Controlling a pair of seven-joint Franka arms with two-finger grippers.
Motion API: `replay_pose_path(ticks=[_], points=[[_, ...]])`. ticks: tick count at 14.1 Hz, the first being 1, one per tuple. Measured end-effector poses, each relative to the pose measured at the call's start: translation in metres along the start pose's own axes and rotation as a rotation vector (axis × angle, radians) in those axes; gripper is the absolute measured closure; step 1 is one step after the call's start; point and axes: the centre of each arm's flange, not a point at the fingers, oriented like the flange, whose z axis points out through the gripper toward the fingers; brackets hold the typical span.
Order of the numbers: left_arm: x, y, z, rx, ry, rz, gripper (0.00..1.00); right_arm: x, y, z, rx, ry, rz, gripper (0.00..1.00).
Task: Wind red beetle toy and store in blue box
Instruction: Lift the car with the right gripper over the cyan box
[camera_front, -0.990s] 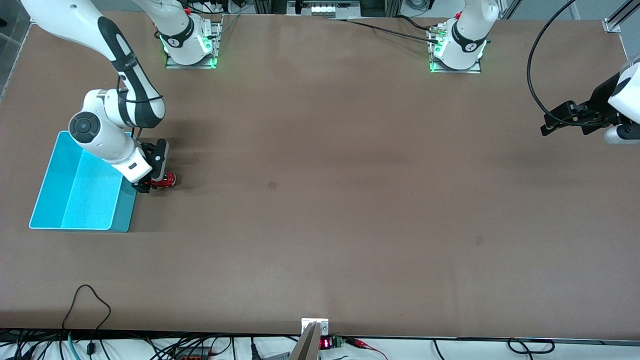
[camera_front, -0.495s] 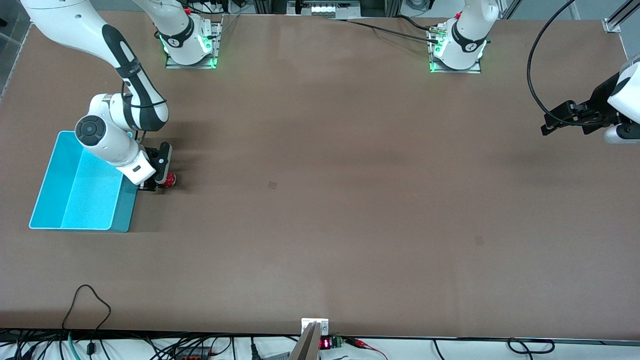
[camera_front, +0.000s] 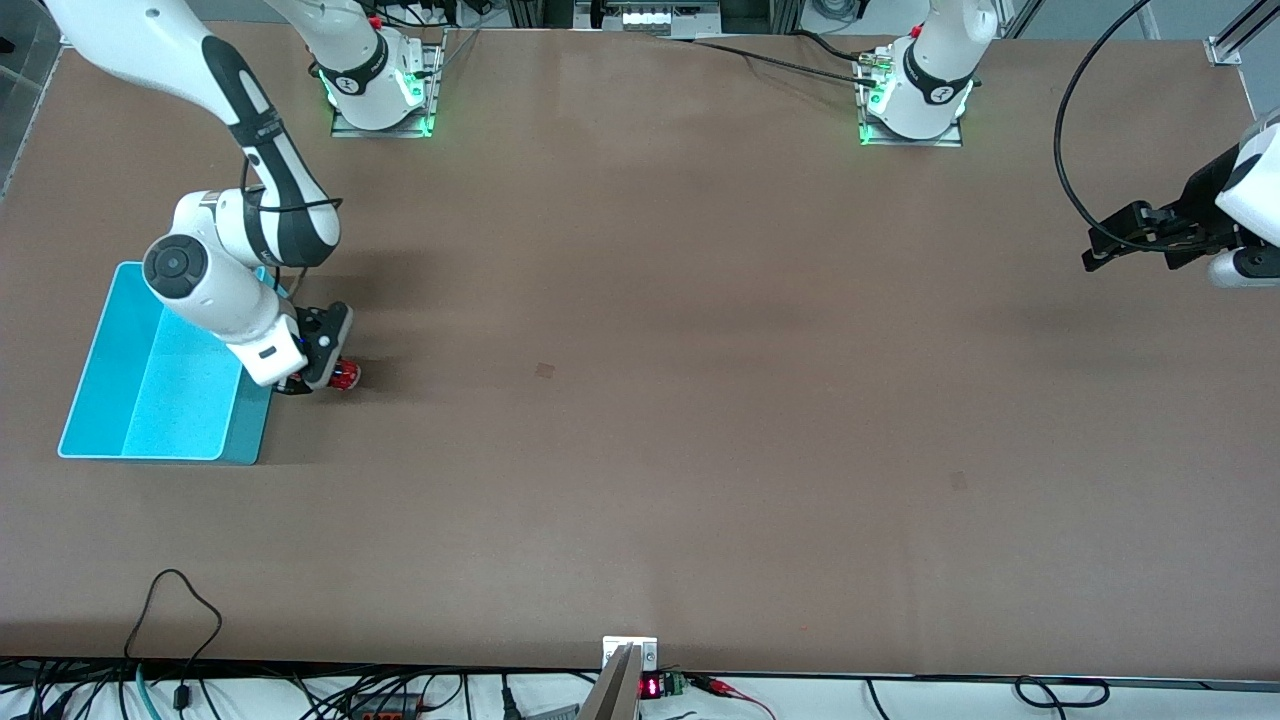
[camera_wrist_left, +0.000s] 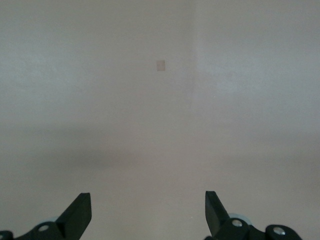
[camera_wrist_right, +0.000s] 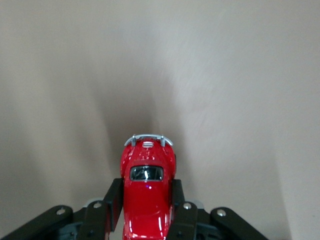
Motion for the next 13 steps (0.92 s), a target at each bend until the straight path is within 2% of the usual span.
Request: replay_pose_path(ticks=[2, 4, 6, 9, 11, 13], points=[[0.0, 0.0, 0.0, 0.0, 0.0, 0.0, 0.0, 0.026, 0.014, -0.053, 0.065, -0.007, 0.145, 0.57], [0.0, 0.0, 0.0, 0.0, 0.0, 0.0, 0.0, 0.016, 0.035, -0.104, 0.096, -0.01, 0.257, 0.57], [0.0, 0.0, 0.0, 0.0, 0.0, 0.0, 0.0, -0.035, 0.06, -0.13, 0.09, -0.011, 0.419, 0.57], [0.0, 0.0, 0.0, 0.0, 0.001, -0.001, 0.0, -0.127, 0.081, -0.125, 0.103, -0.055, 0.768, 0.57], [0.001, 0.0, -0.001, 0.0, 0.006, -0.001, 0.0, -0.16, 0.086, -0.112, 0.109, -0.088, 0.967, 0.57], [0.001, 0.0, -0.001, 0.0, 0.009, -0.001, 0.0, -0.174, 0.089, -0.092, 0.116, -0.12, 1.121, 0.57]])
